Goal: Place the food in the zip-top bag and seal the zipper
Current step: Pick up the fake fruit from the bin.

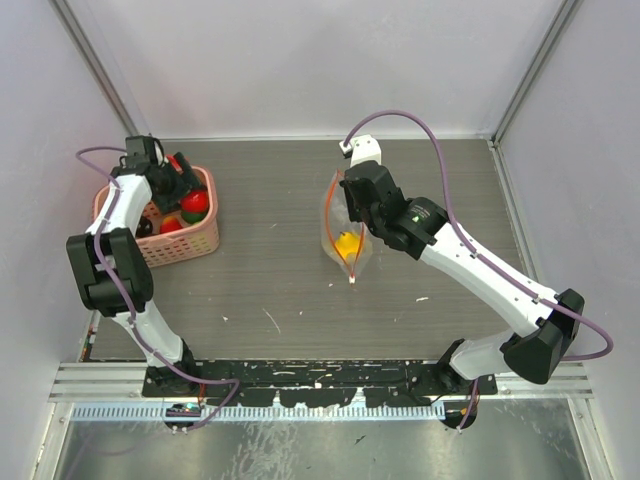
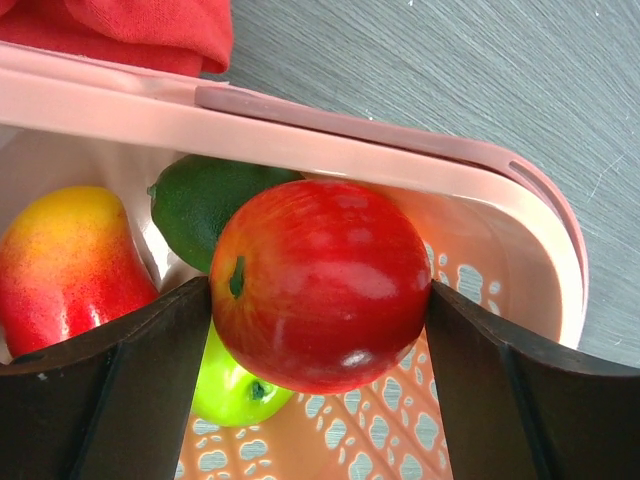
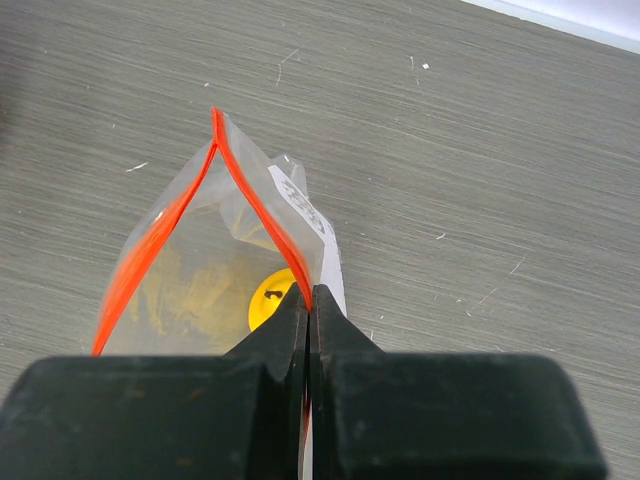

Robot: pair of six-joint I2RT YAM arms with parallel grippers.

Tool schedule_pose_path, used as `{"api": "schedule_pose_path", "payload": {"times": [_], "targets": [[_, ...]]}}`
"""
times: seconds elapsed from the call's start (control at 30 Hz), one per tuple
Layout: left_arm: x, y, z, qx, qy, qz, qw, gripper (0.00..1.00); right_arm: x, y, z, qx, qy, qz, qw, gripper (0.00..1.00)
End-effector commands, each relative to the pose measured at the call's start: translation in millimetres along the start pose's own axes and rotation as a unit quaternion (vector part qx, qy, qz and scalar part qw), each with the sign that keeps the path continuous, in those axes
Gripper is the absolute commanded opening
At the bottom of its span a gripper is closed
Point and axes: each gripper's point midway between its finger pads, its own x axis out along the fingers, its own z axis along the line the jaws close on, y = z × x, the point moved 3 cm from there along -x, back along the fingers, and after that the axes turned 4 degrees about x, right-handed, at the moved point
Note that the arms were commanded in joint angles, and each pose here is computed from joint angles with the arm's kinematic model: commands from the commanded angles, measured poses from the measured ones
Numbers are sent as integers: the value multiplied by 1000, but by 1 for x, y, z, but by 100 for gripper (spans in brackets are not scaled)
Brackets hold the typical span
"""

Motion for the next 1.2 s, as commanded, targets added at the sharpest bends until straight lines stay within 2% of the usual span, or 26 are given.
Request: {"api": "schedule_pose_path", "payload": {"times": [0.0, 0.27, 0.47, 0.7, 0.8, 1.17], "targets": [[13, 14, 13, -1, -23, 33, 999, 83, -2, -14, 3, 24, -9, -28, 999, 0], [14, 13, 11, -2, -14, 28, 1000, 83, -2, -13, 4, 24, -12, -27, 999, 0], [7, 9, 5, 3, -2, 22, 1000, 73, -3, -15, 4, 24, -14, -28, 999, 0], [-27, -2, -5, 20, 12, -18, 1000, 53, -6, -19, 7, 28, -23, -30, 999, 0], [-40, -6, -10, 21, 18, -32, 999, 48, -8, -20, 7, 28, -24, -30, 999, 0], [-98, -12, -29, 26, 43, -83, 995, 42, -8, -22, 10, 24, -28, -27, 999, 0]]}}
